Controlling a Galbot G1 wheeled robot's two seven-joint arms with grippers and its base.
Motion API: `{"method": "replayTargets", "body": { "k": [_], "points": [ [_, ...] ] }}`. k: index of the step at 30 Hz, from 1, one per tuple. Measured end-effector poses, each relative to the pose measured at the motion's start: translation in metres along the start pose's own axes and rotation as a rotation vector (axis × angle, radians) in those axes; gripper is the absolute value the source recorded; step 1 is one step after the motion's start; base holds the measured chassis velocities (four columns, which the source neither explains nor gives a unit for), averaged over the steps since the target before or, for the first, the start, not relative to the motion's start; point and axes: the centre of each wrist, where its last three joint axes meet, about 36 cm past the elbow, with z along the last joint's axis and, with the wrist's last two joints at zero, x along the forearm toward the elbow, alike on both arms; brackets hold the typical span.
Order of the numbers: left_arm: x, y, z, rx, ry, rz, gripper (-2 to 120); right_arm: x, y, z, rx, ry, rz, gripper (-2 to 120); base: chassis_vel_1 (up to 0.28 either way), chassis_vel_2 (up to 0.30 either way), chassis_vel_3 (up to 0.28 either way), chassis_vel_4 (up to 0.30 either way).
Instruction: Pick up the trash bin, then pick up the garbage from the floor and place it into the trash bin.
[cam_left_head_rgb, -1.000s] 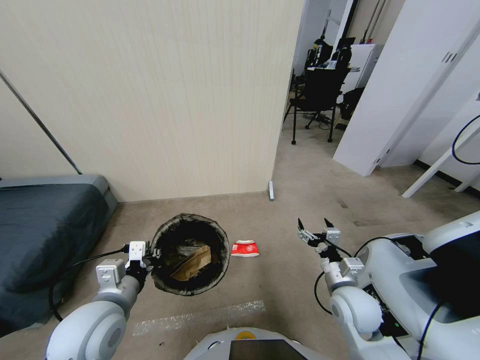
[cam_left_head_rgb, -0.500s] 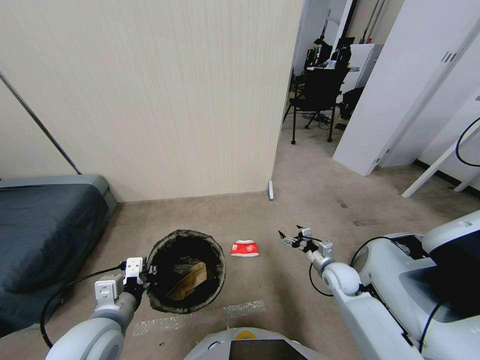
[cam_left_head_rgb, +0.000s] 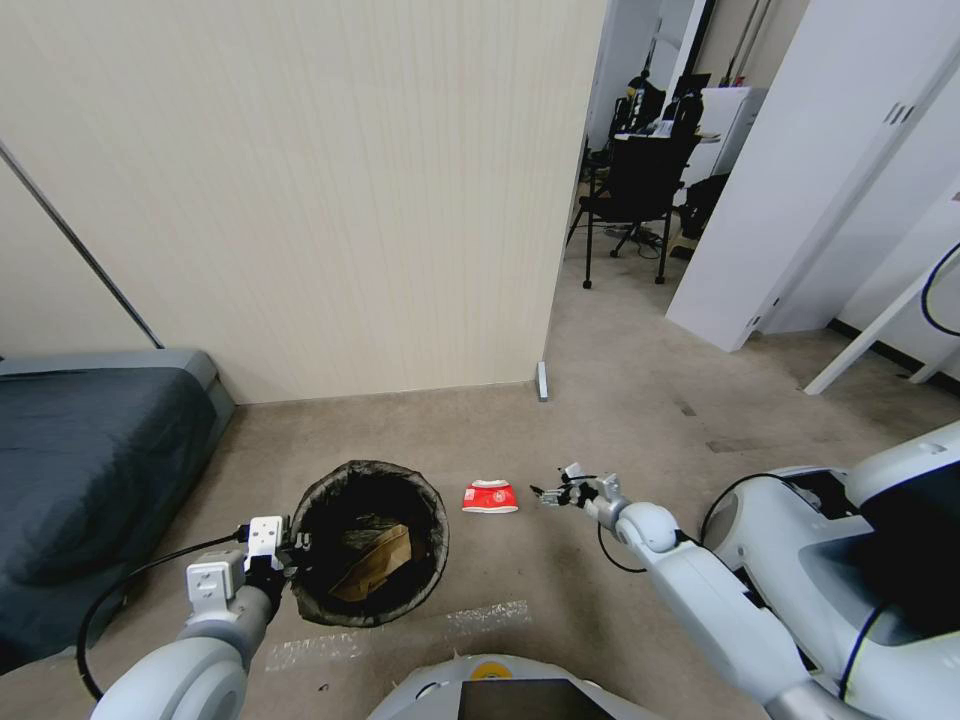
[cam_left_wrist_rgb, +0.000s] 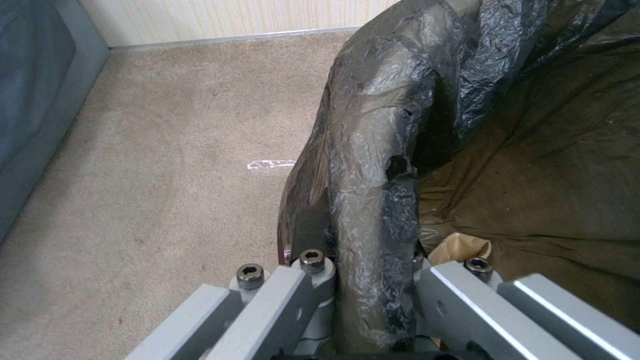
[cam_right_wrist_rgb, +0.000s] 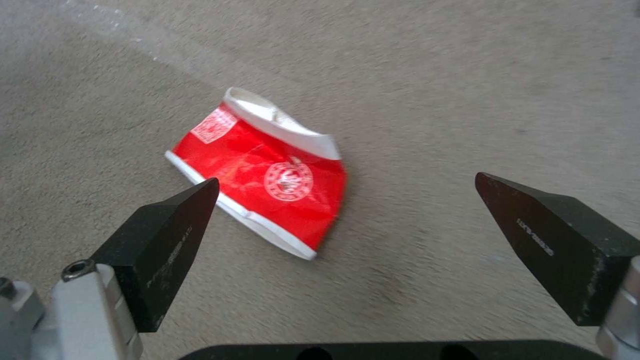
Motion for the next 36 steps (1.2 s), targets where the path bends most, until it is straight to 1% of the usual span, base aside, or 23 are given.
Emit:
{"method": "replayTargets", "body": {
  "k": [2,7,9,12,13,18,26,28,36],
  "points": [
    [0.0,-0.001,0.002,0.0,0.007,0.001,2,-0.02,0.014,-0.005,0.013,0.003,-0.029,100,0.0,0.0,0.0,0.0],
    [0.0,-0.001,0.002,-0.001,0.007,0.001,2,-0.036,0.023,-0.013,0.026,0.001,-0.049,100,0.0,0.0,0.0,0.0],
    [0.001,0.0,0.002,-0.001,0.008,-0.001,2,-0.052,0.027,-0.022,0.045,0.004,-0.06,100,0.0,0.0,0.0,0.0],
    [0.001,0.0,0.002,0.0,0.01,-0.002,2,-0.062,0.025,-0.027,0.072,0.008,-0.059,100,0.0,0.0,0.0,0.0],
    [0.001,-0.001,0.002,0.002,0.009,-0.003,2,-0.069,0.021,-0.031,0.096,0.011,-0.054,100,0.0,0.0,0.0,0.0],
    [0.001,-0.001,0.003,0.002,0.008,-0.002,2,-0.077,0.013,-0.034,0.129,0.023,-0.043,100,0.0,0.0,0.0,0.0],
    [0.001,-0.001,0.002,0.001,0.006,-0.001,2,-0.086,0.003,-0.032,0.163,0.046,-0.043,100,0.0,0.0,0.0,0.0],
    [0.001,-0.001,0.002,0.002,0.005,-0.001,2,-0.094,0.0,-0.032,0.173,0.058,-0.046,100,0.0,0.0,0.0,0.0],
    [0.001,-0.001,0.002,0.003,0.004,-0.002,2,-0.1,-0.003,-0.029,0.19,0.082,-0.07,100,0.0,0.0,0.0,0.0]
  ]
}}
